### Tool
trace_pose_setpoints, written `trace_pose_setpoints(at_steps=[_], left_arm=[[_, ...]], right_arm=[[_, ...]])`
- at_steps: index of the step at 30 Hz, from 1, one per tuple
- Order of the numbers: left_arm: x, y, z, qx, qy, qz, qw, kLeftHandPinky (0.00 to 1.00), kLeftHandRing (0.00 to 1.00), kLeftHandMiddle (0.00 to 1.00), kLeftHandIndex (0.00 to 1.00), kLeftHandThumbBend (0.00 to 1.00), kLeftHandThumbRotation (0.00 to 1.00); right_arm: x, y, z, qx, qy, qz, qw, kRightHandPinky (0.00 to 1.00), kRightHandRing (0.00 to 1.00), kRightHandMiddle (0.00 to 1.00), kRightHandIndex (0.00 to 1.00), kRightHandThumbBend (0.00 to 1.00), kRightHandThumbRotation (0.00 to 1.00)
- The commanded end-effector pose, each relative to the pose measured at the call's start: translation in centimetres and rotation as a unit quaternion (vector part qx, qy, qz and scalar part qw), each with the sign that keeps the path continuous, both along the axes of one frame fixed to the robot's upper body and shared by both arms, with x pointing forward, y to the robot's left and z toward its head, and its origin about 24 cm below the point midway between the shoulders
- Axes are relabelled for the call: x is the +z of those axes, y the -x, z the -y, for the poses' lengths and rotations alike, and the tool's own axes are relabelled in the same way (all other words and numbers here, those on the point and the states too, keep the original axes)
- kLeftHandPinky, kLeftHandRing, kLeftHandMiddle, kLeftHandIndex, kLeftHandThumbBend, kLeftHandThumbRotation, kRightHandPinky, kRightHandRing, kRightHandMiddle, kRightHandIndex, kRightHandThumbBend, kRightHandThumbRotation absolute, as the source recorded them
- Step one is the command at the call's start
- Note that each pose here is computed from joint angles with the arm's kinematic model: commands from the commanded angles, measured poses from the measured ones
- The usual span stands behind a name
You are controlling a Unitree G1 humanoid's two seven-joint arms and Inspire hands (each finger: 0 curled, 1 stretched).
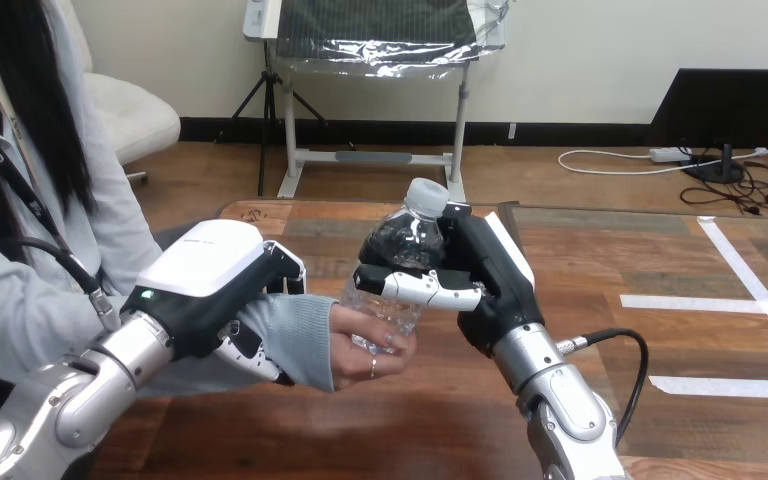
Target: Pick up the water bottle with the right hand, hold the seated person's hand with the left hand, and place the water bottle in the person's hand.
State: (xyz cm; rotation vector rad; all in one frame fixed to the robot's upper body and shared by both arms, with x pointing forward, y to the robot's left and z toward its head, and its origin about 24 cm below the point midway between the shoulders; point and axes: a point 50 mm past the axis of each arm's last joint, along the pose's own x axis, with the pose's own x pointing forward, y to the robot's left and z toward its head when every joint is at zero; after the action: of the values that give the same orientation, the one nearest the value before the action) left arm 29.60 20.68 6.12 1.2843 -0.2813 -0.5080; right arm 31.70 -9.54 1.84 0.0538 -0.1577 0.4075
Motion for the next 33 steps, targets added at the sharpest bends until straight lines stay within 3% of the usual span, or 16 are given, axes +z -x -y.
trace_pose_setpoints(at_steps=[1, 7, 9, 11, 13, 18, 27, 33], left_arm=[[4.8, -2.3, 1.2, -0.01, 0.027, 0.101, 0.9945, 0.29, 0.31, 0.38, 0.42, 0.9, 0.0], [4.9, -2.1, 1.2, -0.014, 0.031, 0.105, 0.9939, 0.35, 0.38, 0.44, 0.49, 0.95, 0.06], [5.0, -2.0, 1.2, -0.015, 0.03, 0.106, 0.9938, 0.4, 0.44, 0.5, 0.54, 0.98, 0.1], [5.1, -1.8, 1.3, -0.016, 0.026, 0.103, 0.9942, 0.41, 0.45, 0.51, 0.56, 0.98, 0.11], [5.2, -1.6, 1.3, -0.016, 0.021, 0.101, 0.9945, 0.48, 0.52, 0.58, 0.63, 0.99, 0.16], [5.2, -1.3, 1.2, -0.013, 0.012, 0.098, 0.995, 0.63, 0.66, 0.69, 0.75, 1.0, 0.23], [5.0, -0.5, 1.0, -0.004, 0.003, 0.09, 0.996, 0.76, 0.8, 0.82, 0.88, 1.0, 0.32], [4.6, 0.2, 0.8, 0.002, 0.008, 0.089, 0.996, 0.8, 0.85, 0.88, 0.92, 1.0, 0.36]], right_arm=[[3.6, -1.8, -1.8, 0.028, 0.018, 0.065, 0.9973, 0.31, 0.39, 0.48, 0.49, 0.93, 0.12], [3.6, -1.9, -1.7, 0.027, 0.059, 0.07, 0.9954, 0.48, 0.56, 0.63, 0.67, 0.98, 0.25], [3.6, -1.9, -1.6, 0.027, 0.067, 0.071, 0.9948, 0.58, 0.67, 0.72, 0.76, 0.99, 0.32], [3.6, -2.0, -1.5, 0.026, 0.08, 0.073, 0.9938, 0.6, 0.69, 0.73, 0.77, 0.99, 0.34], [3.6, -2.1, -1.2, 0.021, 0.091, 0.074, 0.9929, 0.7, 0.79, 0.8, 0.85, 1.0, 0.43], [3.7, -2.3, -0.9, 0.01, 0.1, 0.074, 0.9921, 0.84, 0.9, 0.9, 0.96, 1.0, 0.57], [4.1, -3.0, 0.1, -0.011, 0.11, 0.074, 0.9911, 0.94, 0.98, 0.96, 1.0, 1.0, 0.72], [4.3, -3.5, 1.1, -0.025, 0.122, 0.071, 0.9896, 0.96, 1.0, 0.97, 1.0, 1.0, 0.77]])
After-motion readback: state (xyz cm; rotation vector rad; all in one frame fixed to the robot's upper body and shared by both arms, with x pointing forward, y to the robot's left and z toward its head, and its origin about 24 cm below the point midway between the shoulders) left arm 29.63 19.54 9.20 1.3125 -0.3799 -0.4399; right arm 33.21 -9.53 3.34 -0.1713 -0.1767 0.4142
